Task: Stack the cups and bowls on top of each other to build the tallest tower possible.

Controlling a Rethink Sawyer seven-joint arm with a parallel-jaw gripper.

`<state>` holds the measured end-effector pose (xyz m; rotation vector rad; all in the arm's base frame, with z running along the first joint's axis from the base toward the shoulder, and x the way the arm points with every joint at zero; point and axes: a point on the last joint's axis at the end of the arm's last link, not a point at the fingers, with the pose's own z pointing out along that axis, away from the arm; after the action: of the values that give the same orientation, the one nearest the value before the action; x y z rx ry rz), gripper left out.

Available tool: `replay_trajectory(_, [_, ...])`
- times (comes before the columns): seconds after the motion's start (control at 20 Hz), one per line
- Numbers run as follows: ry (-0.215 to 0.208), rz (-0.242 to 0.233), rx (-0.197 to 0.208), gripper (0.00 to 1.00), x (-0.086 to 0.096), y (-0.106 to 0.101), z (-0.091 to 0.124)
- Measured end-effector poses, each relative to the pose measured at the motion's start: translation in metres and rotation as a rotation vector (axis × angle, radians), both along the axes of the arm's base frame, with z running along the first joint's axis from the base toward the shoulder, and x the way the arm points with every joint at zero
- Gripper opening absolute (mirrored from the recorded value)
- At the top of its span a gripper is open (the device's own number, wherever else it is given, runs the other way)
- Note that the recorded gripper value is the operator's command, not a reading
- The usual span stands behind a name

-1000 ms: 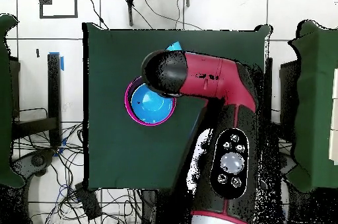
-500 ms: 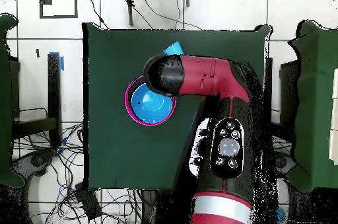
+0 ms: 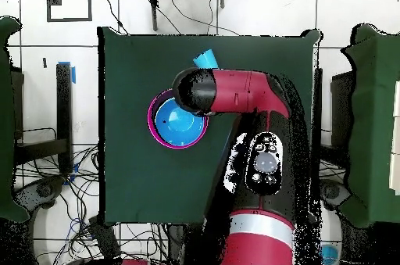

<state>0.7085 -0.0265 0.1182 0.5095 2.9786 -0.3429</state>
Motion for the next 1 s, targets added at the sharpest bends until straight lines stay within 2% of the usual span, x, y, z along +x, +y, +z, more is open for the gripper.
replay_trajectory(0.2, [0.003,-0.014,-0.003,1.00,0.009,-0.013,-0.009])
replay_trajectory(0.65, [-0.019,-0.062,-0.012,1.00,0.028,-0.058,-0.021])
replay_trajectory(1.0, [0.002,-0.078,-0.026,1.00,0.027,-0.071,-0.030])
